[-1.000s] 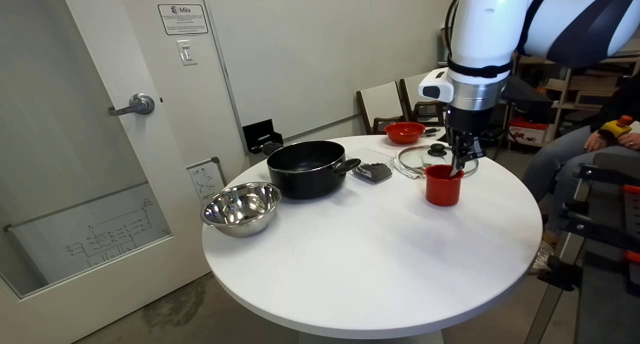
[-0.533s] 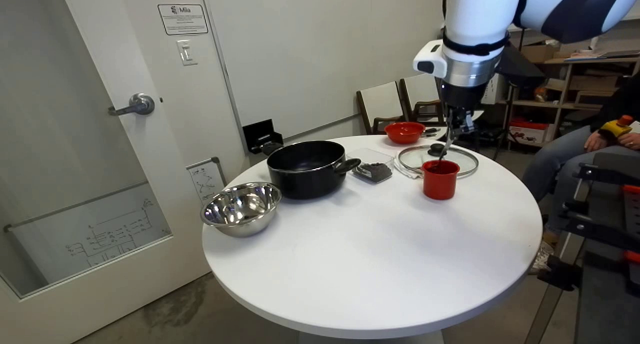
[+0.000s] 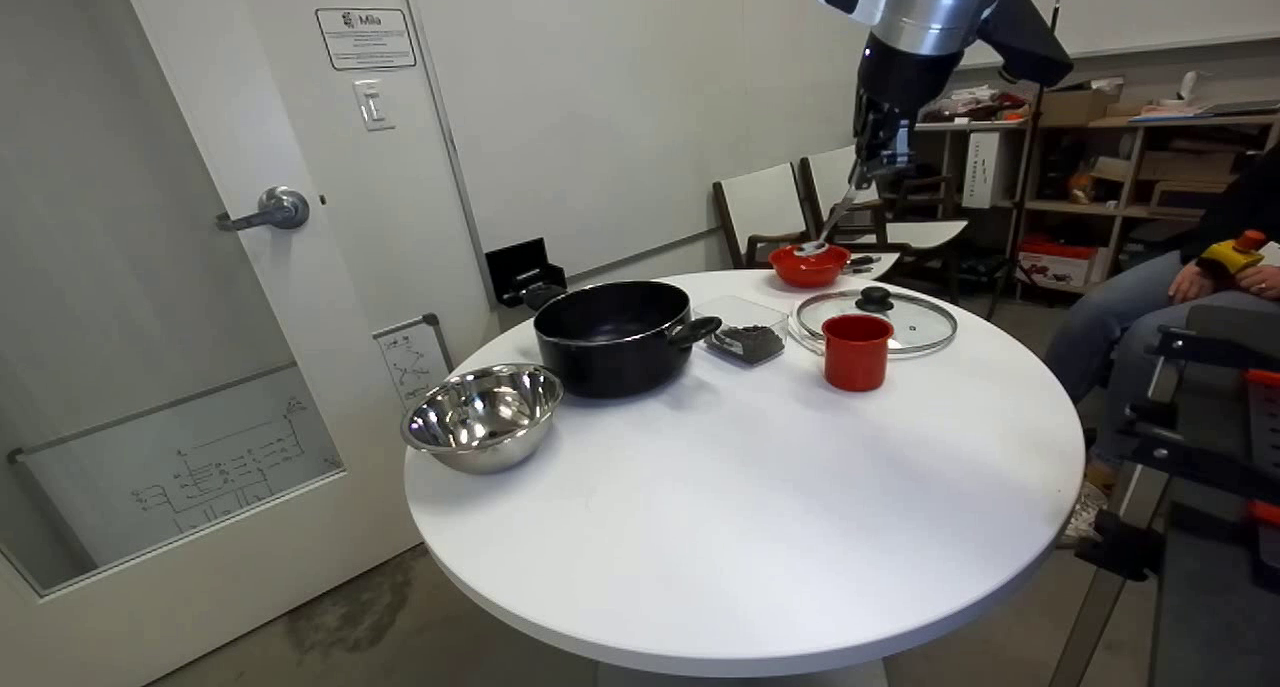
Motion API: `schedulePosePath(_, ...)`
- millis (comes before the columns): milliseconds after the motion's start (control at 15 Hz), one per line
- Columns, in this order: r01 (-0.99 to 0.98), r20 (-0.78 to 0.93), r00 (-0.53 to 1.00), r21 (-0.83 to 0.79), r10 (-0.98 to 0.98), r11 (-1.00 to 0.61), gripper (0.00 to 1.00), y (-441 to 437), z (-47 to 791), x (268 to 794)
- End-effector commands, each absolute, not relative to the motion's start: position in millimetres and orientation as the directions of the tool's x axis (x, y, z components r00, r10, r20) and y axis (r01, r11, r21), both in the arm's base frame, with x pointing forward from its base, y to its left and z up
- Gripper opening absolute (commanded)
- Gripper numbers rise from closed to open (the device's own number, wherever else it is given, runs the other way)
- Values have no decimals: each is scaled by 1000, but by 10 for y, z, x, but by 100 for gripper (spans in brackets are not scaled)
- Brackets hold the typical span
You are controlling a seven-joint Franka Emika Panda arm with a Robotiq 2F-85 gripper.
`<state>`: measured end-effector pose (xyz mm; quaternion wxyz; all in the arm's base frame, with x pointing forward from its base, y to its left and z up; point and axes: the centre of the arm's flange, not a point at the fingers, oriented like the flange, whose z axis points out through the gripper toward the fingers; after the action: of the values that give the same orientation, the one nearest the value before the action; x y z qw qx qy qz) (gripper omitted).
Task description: Pick up the spoon from cup, then put it back in the cup
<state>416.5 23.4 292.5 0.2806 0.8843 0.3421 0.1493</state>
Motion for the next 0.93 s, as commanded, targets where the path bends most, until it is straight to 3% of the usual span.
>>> schedulePosePath(0, 493, 192, 707, 557, 681, -669, 1, 295, 3205, 4157)
schedulePosePath(200, 450, 266, 728, 510, 631, -734, 1, 354, 3313, 4334)
schedulePosePath(867, 528, 221, 733, 411, 644, -743, 1, 649, 3402, 5176)
